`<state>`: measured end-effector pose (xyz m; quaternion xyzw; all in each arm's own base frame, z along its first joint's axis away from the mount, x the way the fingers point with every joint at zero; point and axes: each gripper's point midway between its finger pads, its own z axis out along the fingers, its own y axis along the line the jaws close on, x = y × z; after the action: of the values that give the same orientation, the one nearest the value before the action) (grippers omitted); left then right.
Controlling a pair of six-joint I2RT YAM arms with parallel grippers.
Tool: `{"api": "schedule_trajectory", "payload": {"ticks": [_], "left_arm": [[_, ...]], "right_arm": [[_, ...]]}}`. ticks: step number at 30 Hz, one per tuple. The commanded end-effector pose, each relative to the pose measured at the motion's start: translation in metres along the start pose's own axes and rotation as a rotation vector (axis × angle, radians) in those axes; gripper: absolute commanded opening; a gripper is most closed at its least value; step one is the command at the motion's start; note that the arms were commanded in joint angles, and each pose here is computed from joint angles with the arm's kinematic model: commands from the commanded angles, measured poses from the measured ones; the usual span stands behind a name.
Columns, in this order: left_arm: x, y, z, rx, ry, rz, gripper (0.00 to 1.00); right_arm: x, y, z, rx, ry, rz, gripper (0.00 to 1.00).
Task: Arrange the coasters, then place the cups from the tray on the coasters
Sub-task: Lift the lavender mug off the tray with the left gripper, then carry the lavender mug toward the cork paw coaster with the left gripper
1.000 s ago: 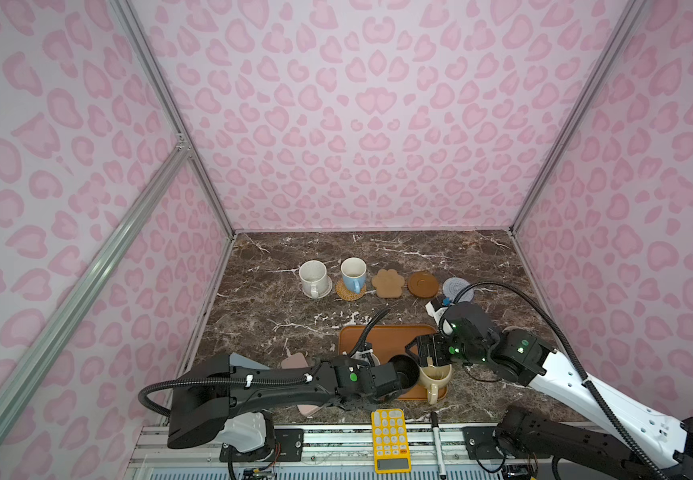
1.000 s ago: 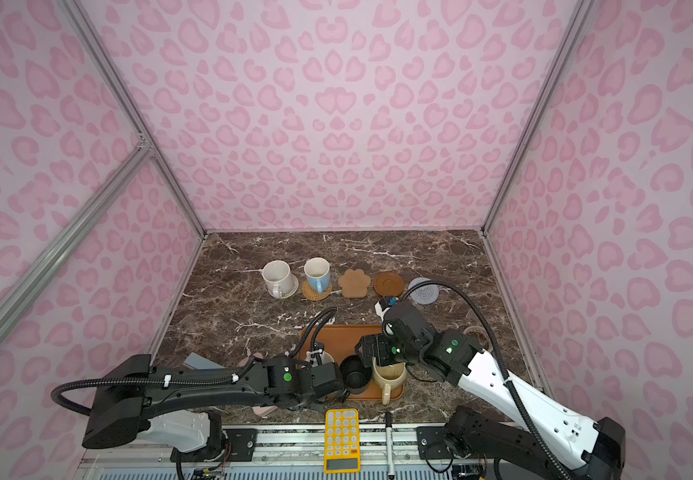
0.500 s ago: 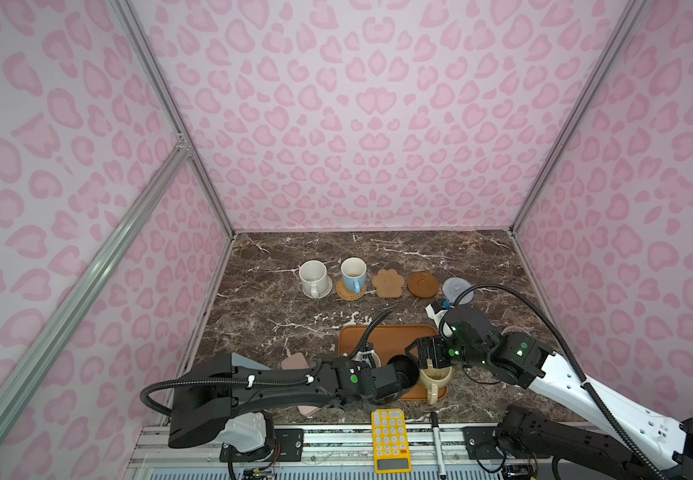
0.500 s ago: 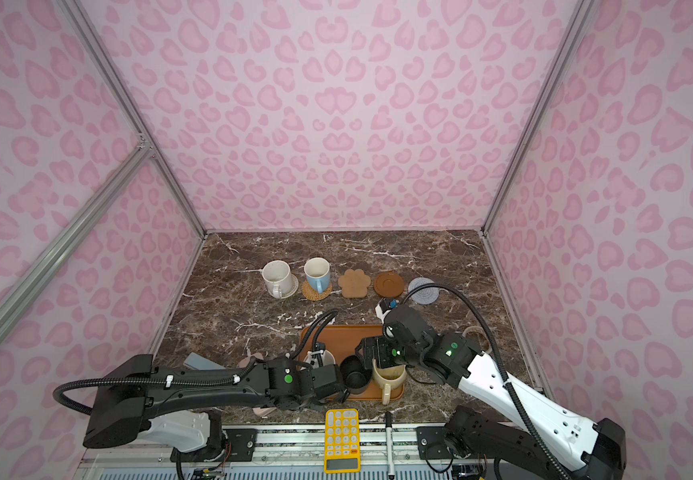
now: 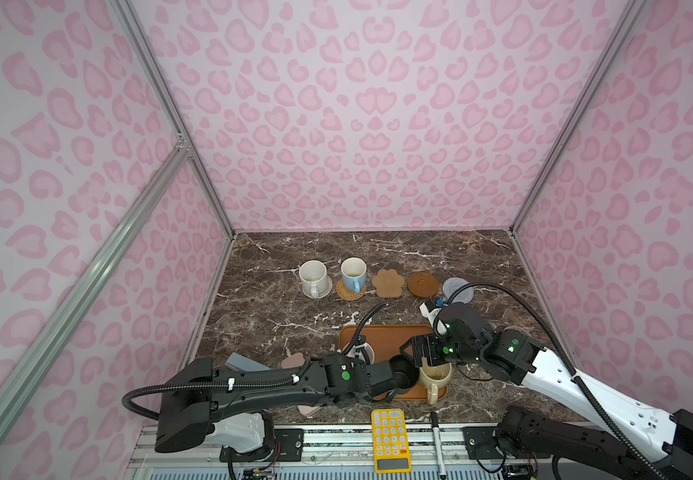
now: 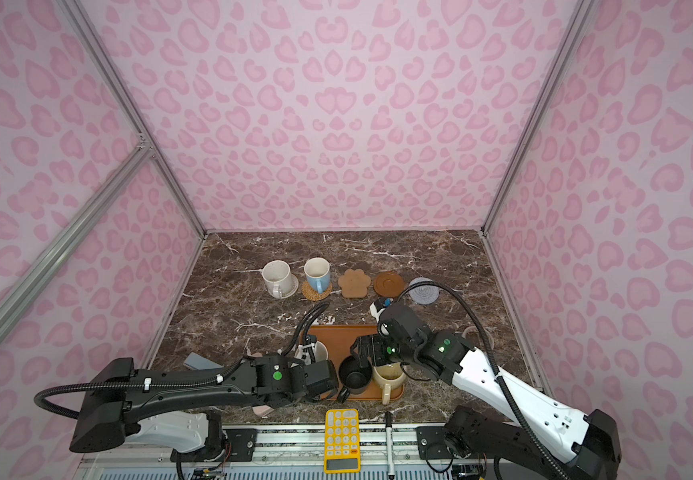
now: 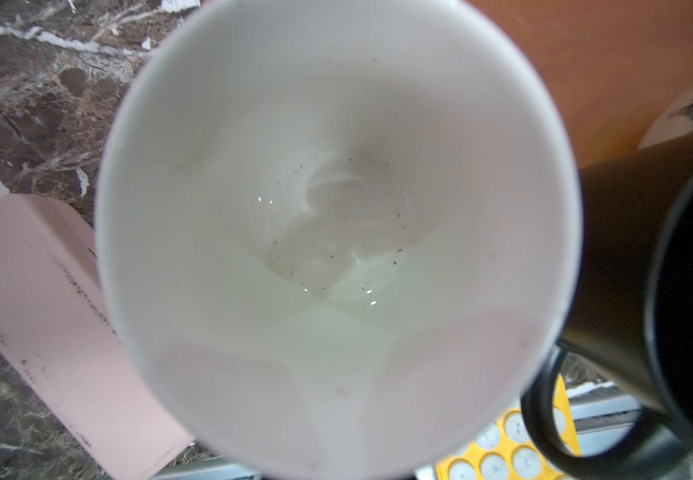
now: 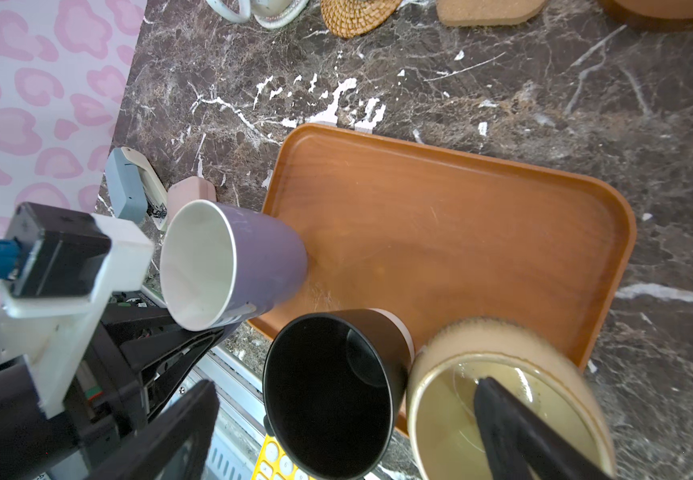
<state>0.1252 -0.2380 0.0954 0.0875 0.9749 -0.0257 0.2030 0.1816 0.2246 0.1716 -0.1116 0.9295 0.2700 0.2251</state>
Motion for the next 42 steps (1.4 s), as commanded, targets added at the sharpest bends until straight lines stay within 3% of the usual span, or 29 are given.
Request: {"api": "schedule_trajectory", "payload": {"ticks": [1, 8, 14, 26, 35, 42], "left_arm": [[-0.015, 0.009, -0.007, -0.037, -0.049, -0.034, 0.03], [-0.047, 0.013, -0.032, 0.008, -0.08, -0.073, 0.03], [-0.076, 0.009, -0.055, 0.046, -0.098, -0.072, 0.03], [-0.131, -0.01, -0.072, 0.133, -0.13, -0.099, 0.03], [-0.176, -0.02, -0.075, 0.141, -0.125, -0.1, 0.03], [-0.203, -0.031, -0.049, 0.142, -0.102, -0.132, 0.03]], "right_arm": [[-0.007, 0.007, 0.0, -0.026, -0.023, -0.024, 0.98], [-0.016, 0.013, 0.001, -0.04, -0.048, -0.036, 0.98], [-0.036, 0.004, -0.011, -0.033, -0.141, 0.0, 0.98], [-0.061, -0.027, -0.025, -0.022, -0.217, 0.051, 0.98], [-0.086, -0.062, -0.032, 0.029, -0.259, 0.15, 0.95], [-0.092, -0.08, -0.028, 0.035, -0.244, 0.181, 0.95]]}}
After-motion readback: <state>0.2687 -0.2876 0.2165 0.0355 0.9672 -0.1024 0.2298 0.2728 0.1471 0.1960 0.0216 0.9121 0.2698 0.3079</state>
